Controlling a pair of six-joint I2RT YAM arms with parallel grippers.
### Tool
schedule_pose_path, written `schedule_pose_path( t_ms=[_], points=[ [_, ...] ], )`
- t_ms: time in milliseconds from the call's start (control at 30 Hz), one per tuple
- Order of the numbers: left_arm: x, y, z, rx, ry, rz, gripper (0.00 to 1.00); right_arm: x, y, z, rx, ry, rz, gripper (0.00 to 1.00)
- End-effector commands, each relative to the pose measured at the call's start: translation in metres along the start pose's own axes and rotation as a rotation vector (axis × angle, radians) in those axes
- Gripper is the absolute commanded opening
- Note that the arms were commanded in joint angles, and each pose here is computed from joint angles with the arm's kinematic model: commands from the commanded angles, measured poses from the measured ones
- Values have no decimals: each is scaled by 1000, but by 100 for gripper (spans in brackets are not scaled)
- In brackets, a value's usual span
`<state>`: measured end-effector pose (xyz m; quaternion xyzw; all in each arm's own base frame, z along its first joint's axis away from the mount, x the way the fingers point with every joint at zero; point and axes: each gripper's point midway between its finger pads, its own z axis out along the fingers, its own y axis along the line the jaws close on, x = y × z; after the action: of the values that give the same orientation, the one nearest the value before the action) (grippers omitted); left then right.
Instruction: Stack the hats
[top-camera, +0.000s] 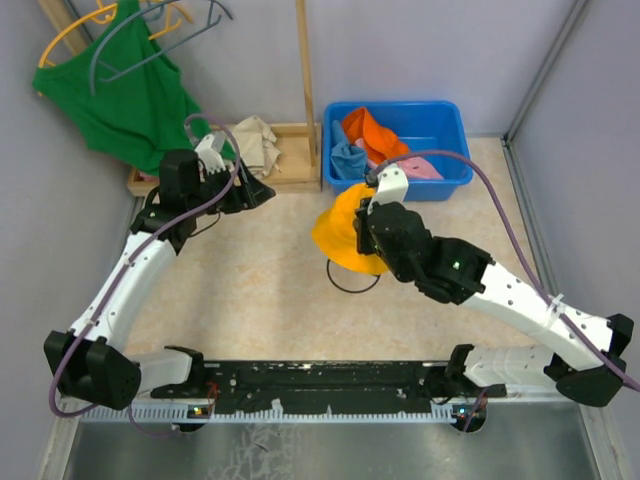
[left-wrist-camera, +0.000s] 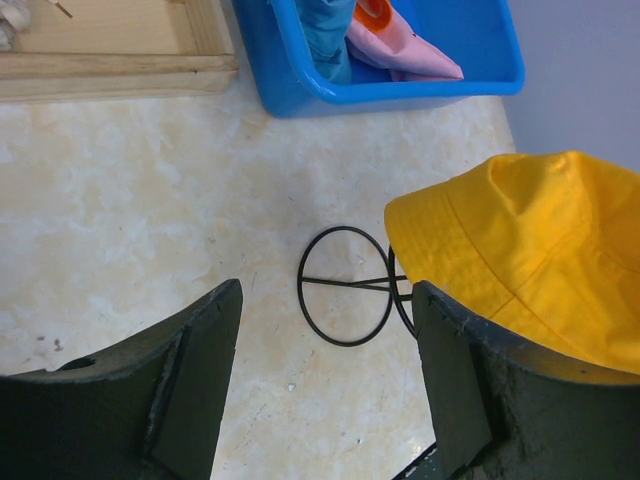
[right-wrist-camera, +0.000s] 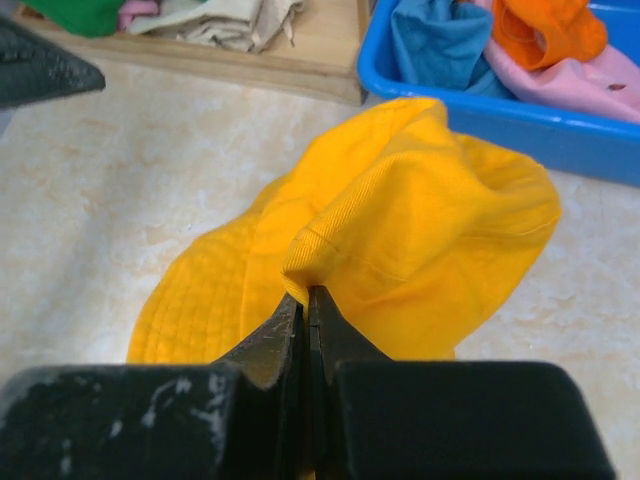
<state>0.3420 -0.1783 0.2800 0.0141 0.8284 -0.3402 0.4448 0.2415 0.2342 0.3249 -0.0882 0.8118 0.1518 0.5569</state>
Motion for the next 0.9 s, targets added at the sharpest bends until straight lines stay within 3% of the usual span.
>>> schedule_pose_path(
  t_ms=[0, 200, 467, 667, 867],
  points=[
    [0, -10, -3, 39, -13, 16, 75, 26, 11, -6, -14, 33, 32, 1],
    [23, -13, -2, 84, 40, -47, 75, 46, 28, 3, -42, 46, 5, 4],
    [71, -5, 2, 137, 81, -249, 75, 58, 30, 14, -34, 49, -42, 8],
    [68, -22, 4, 257, 17, -363, 77, 54, 32, 15, -35, 47, -50, 9],
    [59, -46, 8, 351, 29, -398, 79, 55, 33, 17, -30, 50, -69, 9]
  ],
)
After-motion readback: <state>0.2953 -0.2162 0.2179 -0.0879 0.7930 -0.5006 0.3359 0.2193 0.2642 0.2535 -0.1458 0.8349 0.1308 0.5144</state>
